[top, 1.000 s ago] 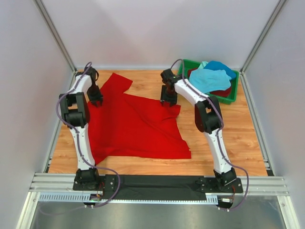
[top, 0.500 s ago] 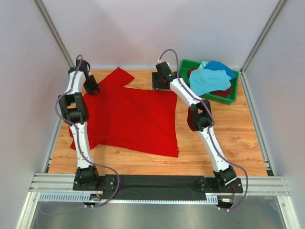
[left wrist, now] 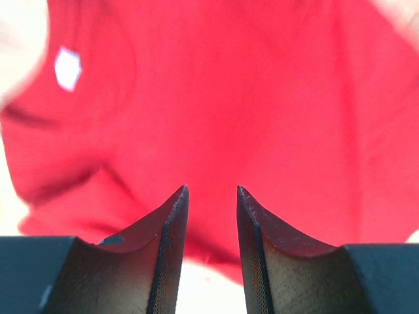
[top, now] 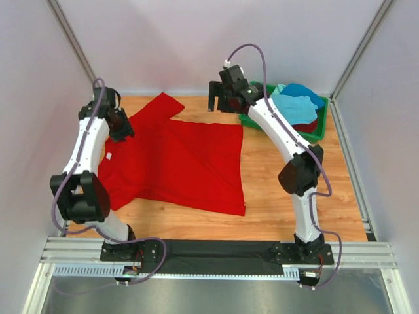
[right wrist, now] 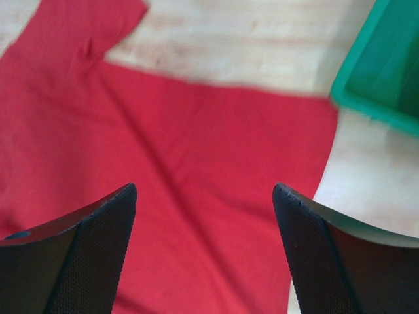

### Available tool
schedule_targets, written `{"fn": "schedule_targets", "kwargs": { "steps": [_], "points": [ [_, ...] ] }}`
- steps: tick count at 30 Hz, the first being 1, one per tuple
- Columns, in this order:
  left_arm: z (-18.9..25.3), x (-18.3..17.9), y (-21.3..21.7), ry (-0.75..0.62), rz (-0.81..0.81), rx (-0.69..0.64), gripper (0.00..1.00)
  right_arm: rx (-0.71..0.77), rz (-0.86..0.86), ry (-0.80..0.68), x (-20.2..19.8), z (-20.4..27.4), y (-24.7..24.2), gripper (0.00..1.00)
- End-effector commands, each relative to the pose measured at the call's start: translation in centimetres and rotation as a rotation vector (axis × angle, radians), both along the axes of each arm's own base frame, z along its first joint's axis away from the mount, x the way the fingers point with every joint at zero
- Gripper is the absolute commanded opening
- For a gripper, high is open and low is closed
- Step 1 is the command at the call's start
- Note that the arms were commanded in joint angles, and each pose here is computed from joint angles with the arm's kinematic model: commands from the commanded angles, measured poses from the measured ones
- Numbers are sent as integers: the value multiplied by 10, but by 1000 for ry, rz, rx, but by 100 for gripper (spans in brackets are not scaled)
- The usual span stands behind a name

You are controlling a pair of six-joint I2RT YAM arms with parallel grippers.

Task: Fold and stack the t-shirts
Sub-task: Flatten the tshirt out

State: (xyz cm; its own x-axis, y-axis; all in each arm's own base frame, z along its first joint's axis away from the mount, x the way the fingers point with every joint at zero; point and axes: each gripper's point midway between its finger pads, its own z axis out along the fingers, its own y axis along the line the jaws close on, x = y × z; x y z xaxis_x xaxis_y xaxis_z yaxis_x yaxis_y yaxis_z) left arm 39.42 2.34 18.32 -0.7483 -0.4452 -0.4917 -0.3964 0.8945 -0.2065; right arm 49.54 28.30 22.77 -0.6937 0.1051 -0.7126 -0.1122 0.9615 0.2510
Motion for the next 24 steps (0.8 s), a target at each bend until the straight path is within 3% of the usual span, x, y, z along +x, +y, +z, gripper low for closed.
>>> {"fn": "schedule_targets", "kwargs": {
  "steps": [1,7,12,16,19,24],
  "points": [
    [-40,-48,-15,146,10,38,43,-82,-3,272,-78,-51,2,87],
    [-73,-91,-45,242,-53,33,43,-182,52,354,-136,-84,8,86],
    [-68,-101,-49,233,-76,43,42,-161,65,459,-169,-132,5,72],
    [-57,-110,-47,203,-82,52,41,-190,64,453,-169,-153,0,62],
    [-53,-117,-46,191,-84,53,40,-223,56,457,-167,-168,-5,47],
    [-46,-128,-44,174,-80,61,39,-294,16,485,-162,-200,-26,42]
  ]
}}
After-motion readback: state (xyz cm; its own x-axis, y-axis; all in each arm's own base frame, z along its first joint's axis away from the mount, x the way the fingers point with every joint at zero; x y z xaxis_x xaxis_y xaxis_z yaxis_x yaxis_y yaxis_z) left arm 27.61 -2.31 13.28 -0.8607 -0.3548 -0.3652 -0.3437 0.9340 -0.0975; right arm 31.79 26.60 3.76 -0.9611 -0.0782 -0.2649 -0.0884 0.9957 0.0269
